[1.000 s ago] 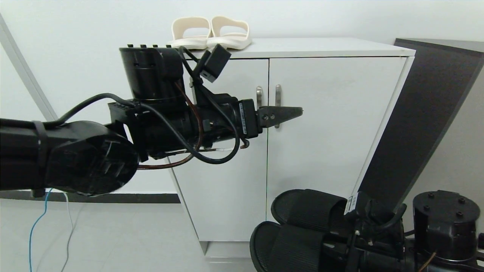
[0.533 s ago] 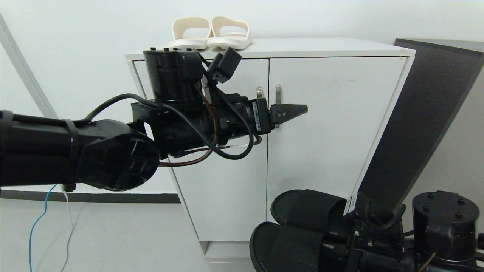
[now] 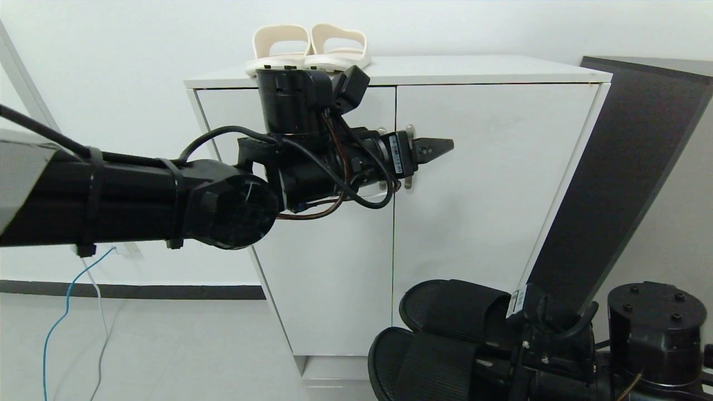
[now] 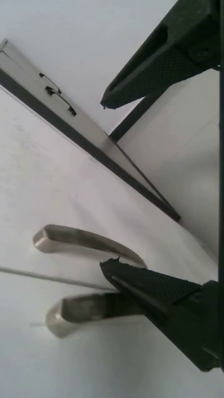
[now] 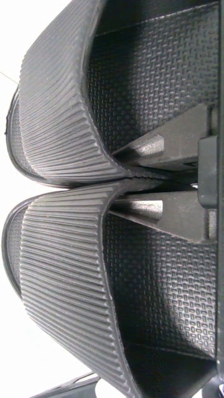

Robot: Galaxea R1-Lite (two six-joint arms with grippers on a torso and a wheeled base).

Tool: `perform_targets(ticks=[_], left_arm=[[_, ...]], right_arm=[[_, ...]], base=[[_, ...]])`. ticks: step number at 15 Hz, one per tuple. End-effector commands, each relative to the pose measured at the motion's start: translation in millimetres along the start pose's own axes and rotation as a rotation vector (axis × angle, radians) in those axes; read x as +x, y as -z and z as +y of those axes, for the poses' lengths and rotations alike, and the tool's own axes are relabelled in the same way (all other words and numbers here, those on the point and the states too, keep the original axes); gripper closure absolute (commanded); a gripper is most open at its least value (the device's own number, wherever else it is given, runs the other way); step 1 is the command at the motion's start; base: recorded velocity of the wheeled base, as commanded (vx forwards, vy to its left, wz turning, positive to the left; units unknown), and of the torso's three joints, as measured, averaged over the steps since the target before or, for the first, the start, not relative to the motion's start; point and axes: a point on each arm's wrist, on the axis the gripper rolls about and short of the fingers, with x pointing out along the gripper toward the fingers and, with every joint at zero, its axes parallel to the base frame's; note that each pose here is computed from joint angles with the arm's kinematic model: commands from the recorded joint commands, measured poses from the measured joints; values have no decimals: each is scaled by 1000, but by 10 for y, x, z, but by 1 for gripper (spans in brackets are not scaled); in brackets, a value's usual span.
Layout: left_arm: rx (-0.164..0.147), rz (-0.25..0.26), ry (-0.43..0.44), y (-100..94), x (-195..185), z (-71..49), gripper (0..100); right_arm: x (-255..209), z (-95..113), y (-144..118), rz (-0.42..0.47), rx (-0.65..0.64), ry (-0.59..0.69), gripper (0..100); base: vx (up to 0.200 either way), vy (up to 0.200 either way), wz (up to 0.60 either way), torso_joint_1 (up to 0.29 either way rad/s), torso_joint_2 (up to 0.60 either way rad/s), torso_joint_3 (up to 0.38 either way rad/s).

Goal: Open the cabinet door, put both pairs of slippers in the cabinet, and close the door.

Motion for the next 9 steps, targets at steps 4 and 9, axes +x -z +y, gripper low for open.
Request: perform_targets(ticks=[4,9], left_arm=[[-1,1,-3,23,145,52,0],[-8,19,-5,84,200,74,100]], right_arm=[[10,1,10,6,1,-2,100],[12,-1,24,12,3,-1,100]], base=[[0,0,0,0,0,0],[0,0,0,0,0,0]])
